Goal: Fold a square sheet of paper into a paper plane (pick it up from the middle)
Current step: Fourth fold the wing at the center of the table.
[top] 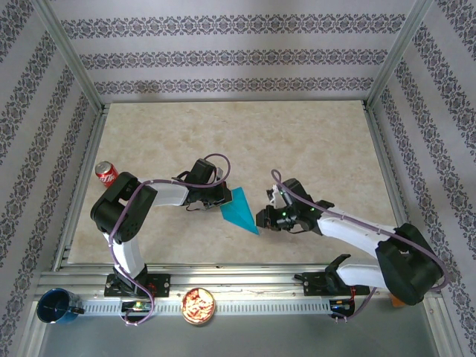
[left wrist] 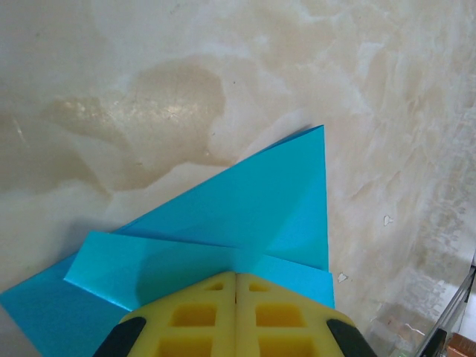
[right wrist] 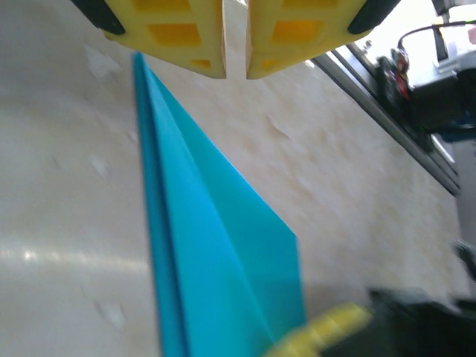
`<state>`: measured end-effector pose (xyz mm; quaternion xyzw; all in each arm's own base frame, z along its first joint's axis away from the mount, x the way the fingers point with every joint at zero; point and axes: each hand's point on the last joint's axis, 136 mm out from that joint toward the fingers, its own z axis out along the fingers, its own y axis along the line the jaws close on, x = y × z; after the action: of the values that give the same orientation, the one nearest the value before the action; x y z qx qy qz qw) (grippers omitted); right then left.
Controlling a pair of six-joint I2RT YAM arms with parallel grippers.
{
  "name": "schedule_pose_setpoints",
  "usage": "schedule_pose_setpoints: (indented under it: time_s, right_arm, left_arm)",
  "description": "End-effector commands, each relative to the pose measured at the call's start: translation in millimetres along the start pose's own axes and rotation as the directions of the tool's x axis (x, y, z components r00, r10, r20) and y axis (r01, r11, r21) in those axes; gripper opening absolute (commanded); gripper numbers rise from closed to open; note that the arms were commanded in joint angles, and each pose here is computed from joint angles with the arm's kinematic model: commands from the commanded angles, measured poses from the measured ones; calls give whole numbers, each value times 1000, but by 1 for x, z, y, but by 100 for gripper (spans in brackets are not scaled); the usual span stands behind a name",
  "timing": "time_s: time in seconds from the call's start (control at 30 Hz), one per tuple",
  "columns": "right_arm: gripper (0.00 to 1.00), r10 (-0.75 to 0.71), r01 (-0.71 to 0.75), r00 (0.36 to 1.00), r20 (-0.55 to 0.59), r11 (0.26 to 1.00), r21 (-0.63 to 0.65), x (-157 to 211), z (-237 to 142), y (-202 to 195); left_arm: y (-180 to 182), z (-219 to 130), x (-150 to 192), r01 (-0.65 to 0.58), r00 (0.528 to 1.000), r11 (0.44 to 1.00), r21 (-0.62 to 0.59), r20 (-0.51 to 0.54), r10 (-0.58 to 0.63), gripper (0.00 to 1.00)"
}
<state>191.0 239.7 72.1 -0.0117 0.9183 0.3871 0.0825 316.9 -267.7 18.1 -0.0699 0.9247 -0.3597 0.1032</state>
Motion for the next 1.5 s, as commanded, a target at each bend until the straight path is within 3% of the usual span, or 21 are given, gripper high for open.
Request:
schedule_pose_setpoints:
  time_s: [0.0, 0.17, 0.33, 0.67, 1.03, 1.23, 1.47]
  right_arm:
    - [16, 23, -24, 999, 45, 999, 39, -19, 4, 2]
    - [13, 71, -71, 997, -42, 997, -9, -27, 29, 14]
    - [10, 83, -83, 995, -61, 997, 0, -33, 47, 12]
    - [6, 158, -140, 976, -150, 982, 129, 3, 62, -40]
    - [4, 174, -148, 974, -149, 974, 169, 8, 61, -54]
    - [4, 179, -153, 973, -144, 973, 174, 7, 59, -56]
    - [4, 188, -162, 972, -137, 970, 181, 7, 58, -59]
  left_arm:
    - [43, 0, 7, 74, 997, 988, -137, 4, -74, 0]
    - [42, 0, 8, 76, 997, 988, -133, 4, -76, 0]
    - [41, 0, 7, 76, 997, 989, -129, 4, -76, 0]
    - [35, -2, 5, 64, 998, 991, -121, 3, -64, 1]
    - [-11, -32, -4, -7, 999, 1000, -10, 33, 8, 13]
    - [-24, -35, 18, -37, 999, 999, 15, 1, 37, 12]
    - [-42, -9, 56, -43, 995, 997, 67, -84, 49, 10]
